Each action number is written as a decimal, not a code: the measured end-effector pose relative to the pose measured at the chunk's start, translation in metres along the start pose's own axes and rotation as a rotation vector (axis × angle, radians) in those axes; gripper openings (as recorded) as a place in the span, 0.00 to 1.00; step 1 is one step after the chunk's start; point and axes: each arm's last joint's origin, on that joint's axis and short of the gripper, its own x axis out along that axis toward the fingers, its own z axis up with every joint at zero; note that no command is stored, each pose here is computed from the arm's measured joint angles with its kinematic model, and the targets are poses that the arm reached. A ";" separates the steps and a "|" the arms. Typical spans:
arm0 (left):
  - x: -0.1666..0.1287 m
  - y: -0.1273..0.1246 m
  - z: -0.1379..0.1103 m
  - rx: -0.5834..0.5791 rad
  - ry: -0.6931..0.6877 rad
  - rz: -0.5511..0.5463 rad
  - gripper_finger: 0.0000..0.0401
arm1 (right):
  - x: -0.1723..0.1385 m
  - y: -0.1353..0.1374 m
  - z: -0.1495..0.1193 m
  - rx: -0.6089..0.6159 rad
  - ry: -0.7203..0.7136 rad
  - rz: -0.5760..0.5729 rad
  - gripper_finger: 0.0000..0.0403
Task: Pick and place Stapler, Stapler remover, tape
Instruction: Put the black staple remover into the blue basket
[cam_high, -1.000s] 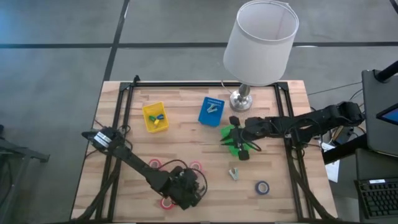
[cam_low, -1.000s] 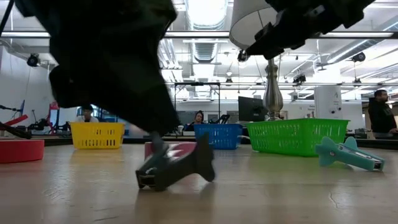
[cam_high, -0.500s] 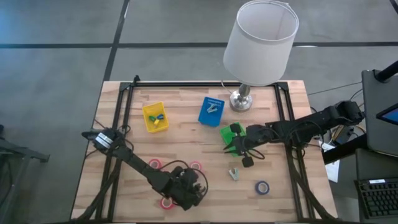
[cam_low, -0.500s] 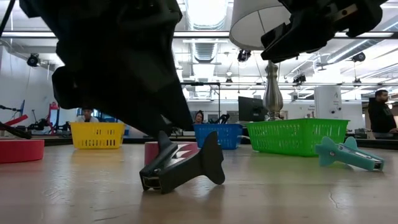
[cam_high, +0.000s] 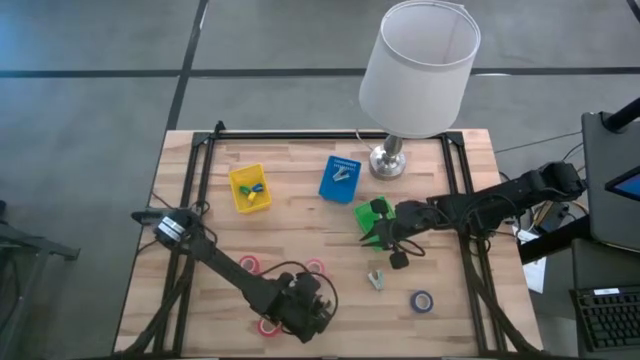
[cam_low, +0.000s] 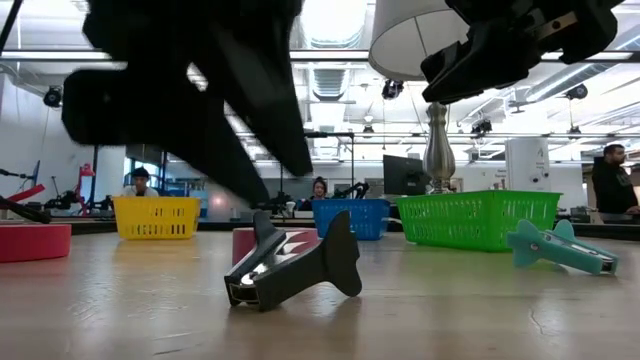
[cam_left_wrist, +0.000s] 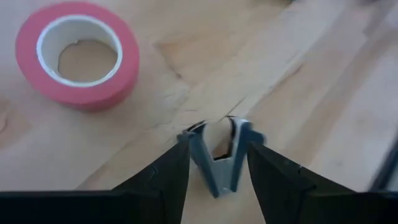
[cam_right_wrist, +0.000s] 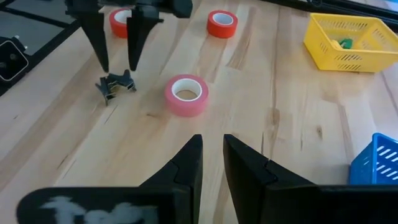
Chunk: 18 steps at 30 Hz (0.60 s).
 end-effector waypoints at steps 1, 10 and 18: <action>0.002 0.000 -0.001 -0.008 0.001 0.006 0.41 | 0.000 0.000 0.000 0.000 0.001 0.000 0.16; 0.026 0.005 -0.013 -0.021 0.008 0.050 0.41 | 0.000 0.000 -0.001 0.000 0.006 0.001 0.15; 0.031 0.008 -0.015 -0.018 0.001 0.067 0.39 | 0.000 0.000 -0.001 0.000 0.006 0.001 0.16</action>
